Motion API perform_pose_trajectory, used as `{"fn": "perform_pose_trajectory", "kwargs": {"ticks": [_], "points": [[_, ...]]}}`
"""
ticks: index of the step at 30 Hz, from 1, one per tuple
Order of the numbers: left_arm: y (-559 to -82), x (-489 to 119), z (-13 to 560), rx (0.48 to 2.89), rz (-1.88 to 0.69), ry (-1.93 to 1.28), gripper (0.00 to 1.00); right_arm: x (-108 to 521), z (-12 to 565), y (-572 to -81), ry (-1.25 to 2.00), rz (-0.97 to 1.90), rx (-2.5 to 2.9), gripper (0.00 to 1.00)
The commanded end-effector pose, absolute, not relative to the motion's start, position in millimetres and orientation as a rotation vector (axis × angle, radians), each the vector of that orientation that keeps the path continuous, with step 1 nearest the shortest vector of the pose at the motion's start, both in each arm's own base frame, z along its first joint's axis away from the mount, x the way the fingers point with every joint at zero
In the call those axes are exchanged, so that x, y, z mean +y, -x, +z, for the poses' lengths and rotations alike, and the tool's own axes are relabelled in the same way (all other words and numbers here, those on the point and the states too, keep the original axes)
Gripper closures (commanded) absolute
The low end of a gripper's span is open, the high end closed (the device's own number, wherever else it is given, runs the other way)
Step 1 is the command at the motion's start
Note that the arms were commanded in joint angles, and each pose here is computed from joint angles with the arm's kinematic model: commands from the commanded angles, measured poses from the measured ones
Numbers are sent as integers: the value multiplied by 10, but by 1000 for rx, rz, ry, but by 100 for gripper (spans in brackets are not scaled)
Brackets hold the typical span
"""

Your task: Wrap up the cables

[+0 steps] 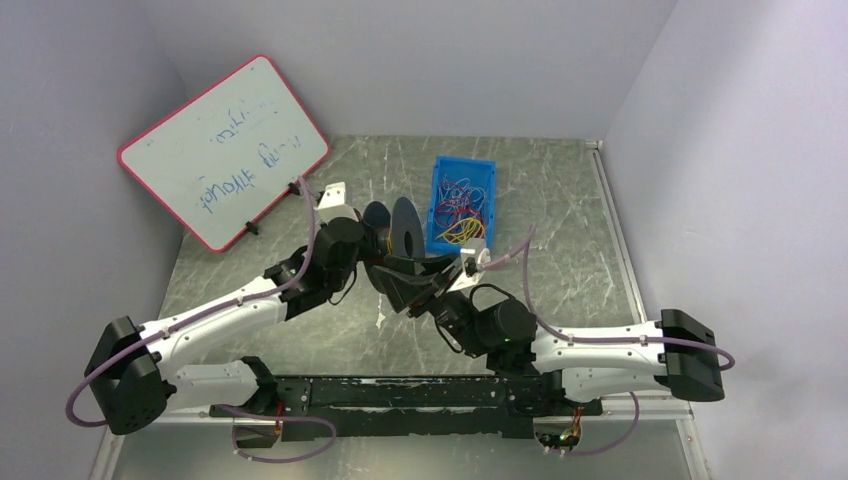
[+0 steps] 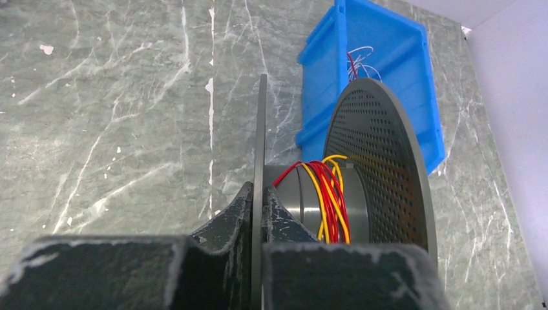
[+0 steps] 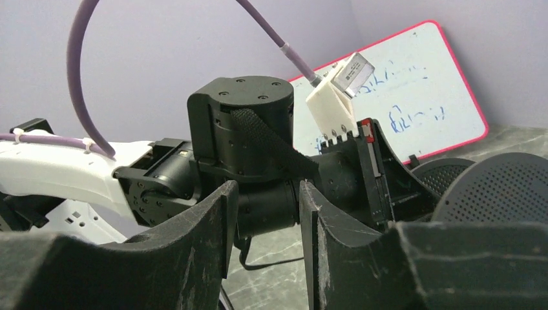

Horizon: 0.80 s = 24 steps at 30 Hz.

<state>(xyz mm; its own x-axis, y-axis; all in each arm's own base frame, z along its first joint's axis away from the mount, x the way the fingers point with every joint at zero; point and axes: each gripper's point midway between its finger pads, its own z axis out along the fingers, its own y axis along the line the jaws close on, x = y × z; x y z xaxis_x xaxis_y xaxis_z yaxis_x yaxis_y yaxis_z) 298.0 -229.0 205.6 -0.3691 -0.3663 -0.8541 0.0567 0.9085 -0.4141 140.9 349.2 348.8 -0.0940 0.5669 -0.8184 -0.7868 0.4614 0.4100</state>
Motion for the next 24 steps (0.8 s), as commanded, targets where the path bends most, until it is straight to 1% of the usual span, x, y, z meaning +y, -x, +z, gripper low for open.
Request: {"fn": "perform_pose_trajectory", "kwargs": {"ticks": [1, 6, 13, 24], "points": [[-3074, -2387, 2344, 1829, -602, 278, 93, 3393, 3383, -1419, 264, 1090, 1243, 56], [-3114, -2344, 2422, 1811, -671, 298, 93, 3230, 3282, -1455, 275, 1026, 1278, 56], [-3175, -2295, 2477, 1795, -797, 322, 93, 2943, 3105, -1515, 256, 947, 1329, 52], [-3307, -2029, 2485, 1773, -1006, 396, 93, 2676, 2709, -1597, 273, 807, 1481, 48]]}}
